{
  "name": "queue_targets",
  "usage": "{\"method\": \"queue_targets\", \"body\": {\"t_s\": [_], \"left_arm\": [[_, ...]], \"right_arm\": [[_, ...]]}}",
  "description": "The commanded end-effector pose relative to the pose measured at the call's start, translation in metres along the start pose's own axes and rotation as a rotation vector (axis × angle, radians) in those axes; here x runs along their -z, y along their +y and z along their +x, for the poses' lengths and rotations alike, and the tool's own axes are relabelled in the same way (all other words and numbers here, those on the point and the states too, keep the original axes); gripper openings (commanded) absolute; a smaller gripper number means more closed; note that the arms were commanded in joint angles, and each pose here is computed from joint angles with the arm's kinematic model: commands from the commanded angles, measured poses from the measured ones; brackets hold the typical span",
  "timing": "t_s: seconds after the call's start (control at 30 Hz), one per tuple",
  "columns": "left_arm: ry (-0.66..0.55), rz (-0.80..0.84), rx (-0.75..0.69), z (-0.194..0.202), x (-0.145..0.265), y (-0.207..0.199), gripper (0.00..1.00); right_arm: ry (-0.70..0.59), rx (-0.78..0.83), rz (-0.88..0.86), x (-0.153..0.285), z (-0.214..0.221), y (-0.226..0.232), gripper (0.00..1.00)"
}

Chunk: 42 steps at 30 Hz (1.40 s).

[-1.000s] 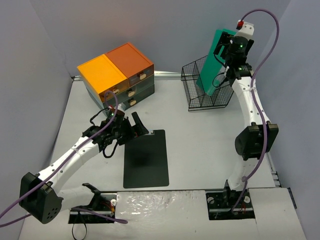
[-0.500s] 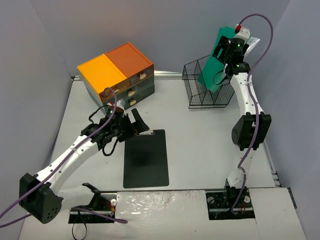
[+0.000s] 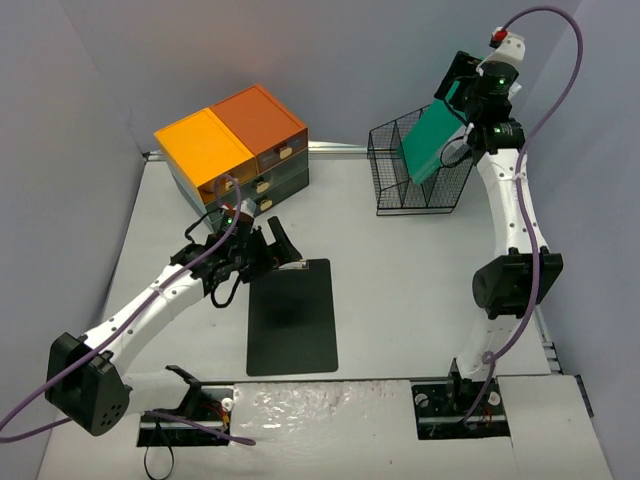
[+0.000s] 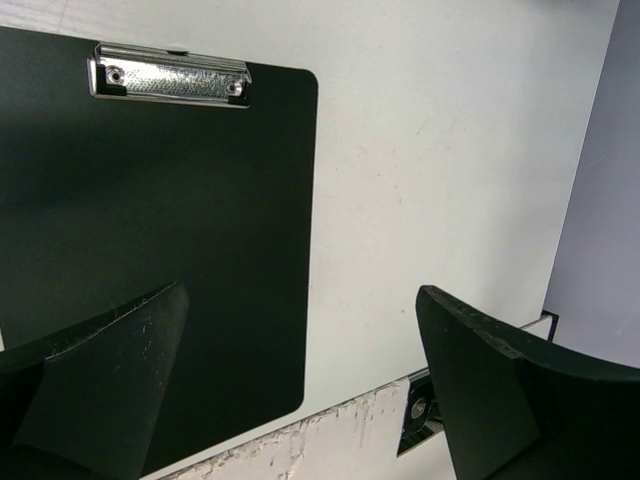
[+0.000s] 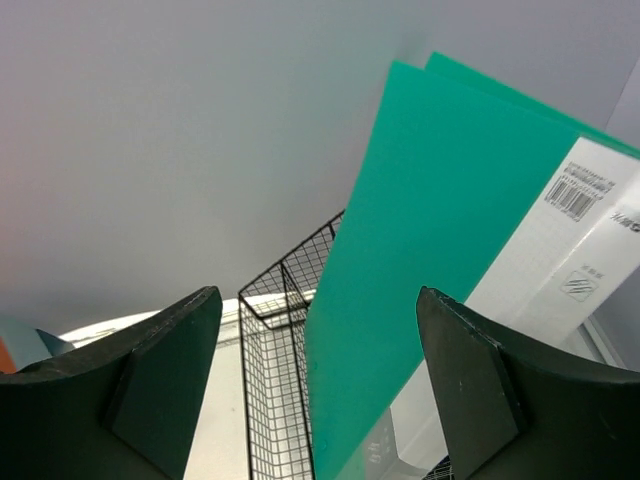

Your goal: Organize the desk

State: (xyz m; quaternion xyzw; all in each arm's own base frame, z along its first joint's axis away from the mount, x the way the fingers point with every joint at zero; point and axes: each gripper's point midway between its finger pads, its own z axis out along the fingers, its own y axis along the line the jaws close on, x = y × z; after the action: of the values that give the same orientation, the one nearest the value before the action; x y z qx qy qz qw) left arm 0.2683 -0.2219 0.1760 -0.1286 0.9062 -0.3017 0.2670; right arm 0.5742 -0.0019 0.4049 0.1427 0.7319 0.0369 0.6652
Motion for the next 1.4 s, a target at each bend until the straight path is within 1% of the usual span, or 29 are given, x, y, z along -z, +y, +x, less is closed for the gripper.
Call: {"method": "queue_targets", "body": {"t_s": [0.0, 0.2, 0.3, 0.37, 0.53, 0.7, 0.8, 0.9, 0.97, 1.2, 1.37], "left_arm": [[-0.070, 0.090, -0.017, -0.019, 0.012, -0.027, 0.97], [-0.079, 0.091, -0.012, -0.019, 0.014, -0.026, 0.97], [-0.084, 0.094, -0.010, -0.019, 0.016, -0.026, 0.97], [-0.087, 0.093, -0.009, -0.019, 0.017, -0.025, 0.97], [-0.088, 0.098, -0.001, -0.017, 0.015, -0.023, 0.97], [-0.085, 0.113, 0.012, -0.013, 0.009, -0.021, 0.97], [-0.078, 0.120, 0.014, -0.011, 0.006, -0.021, 0.97], [-0.074, 0.126, 0.014, -0.011, 0.004, -0.022, 0.97], [-0.076, 0.129, 0.012, -0.012, 0.005, -0.023, 0.97], [-0.076, 0.127, 0.006, -0.012, 0.006, -0.023, 0.97], [-0.072, 0.124, 0.007, -0.012, 0.006, -0.022, 0.97]], "right_arm": [[-0.108, -0.032, -0.058, 0.036, -0.052, 0.015, 0.75], [-0.111, -0.069, 0.124, 0.062, -0.066, -0.020, 0.76], [-0.062, -0.091, 0.192, 0.072, -0.054, -0.037, 0.76], [-0.049, -0.111, 0.197, 0.080, -0.051, -0.039, 0.76], [0.016, -0.157, 0.279, 0.096, -0.036, -0.070, 0.76], [0.062, -0.150, 0.307, 0.095, -0.019, -0.084, 0.76], [0.084, -0.157, 0.285, 0.083, -0.012, -0.087, 0.76], [0.098, -0.172, 0.214, 0.063, -0.006, -0.085, 0.76], [0.090, -0.206, 0.163, 0.053, -0.008, -0.085, 0.76], [0.061, -0.238, 0.101, 0.026, -0.009, -0.090, 0.76], [0.031, -0.252, -0.008, 0.000, -0.011, -0.085, 0.76]]}}
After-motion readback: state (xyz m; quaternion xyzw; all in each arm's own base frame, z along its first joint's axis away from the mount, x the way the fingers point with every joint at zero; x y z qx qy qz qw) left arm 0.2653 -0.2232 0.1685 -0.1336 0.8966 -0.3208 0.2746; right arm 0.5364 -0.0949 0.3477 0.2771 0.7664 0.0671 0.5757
